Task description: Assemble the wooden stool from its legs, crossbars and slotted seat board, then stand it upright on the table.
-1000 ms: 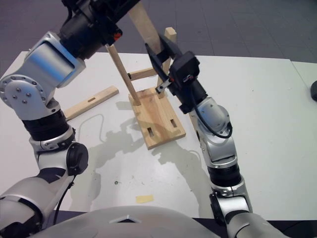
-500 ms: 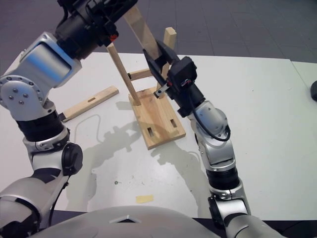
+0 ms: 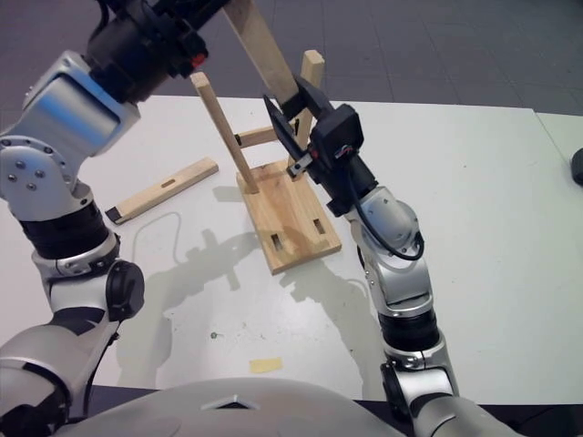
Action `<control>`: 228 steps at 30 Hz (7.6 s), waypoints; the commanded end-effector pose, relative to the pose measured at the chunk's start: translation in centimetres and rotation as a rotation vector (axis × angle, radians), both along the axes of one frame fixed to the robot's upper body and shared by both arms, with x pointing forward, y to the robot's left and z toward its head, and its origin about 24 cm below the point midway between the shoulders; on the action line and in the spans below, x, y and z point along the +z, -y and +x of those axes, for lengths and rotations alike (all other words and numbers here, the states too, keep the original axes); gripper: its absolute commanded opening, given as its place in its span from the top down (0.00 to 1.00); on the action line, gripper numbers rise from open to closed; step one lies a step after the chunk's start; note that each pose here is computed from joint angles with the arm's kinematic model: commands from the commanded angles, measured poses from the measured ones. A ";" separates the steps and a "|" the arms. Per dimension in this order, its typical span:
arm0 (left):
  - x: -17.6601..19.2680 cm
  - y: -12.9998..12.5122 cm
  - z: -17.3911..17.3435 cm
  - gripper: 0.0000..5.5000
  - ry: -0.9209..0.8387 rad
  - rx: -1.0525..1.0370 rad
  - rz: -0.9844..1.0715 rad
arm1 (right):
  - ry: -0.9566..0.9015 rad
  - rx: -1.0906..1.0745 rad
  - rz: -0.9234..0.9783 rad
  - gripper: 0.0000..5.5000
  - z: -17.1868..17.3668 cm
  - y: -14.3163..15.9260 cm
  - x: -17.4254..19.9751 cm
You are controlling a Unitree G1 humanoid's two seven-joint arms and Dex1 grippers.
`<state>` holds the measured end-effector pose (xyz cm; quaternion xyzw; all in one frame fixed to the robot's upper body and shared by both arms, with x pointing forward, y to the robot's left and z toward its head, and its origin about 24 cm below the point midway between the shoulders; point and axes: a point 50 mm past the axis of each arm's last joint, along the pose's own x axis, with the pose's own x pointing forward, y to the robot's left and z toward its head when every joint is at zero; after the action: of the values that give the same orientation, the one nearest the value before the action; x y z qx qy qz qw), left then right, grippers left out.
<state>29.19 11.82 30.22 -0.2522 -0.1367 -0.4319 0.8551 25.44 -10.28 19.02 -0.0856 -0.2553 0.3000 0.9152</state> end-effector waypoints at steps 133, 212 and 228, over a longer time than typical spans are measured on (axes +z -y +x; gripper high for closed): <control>-27.4 -11.4 -1.5 0.93 -0.387 0.492 0.617 | -0.152 -0.209 0.059 0.02 0.9 3.9 -2.4; -22.0 -14.7 -4.0 0.02 -0.615 0.276 0.698 | -0.201 -0.256 0.111 0.02 -0.9 2.9 -4.4; -26.0 -15.1 -3.6 0.28 -0.704 0.177 1.066 | -0.199 -0.285 0.132 0.02 -0.8 2.7 -4.7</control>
<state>26.64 26.43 5.69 0.0898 0.3106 -0.2560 0.9110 24.67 -13.13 14.46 -0.0339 -0.1689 0.1624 0.9716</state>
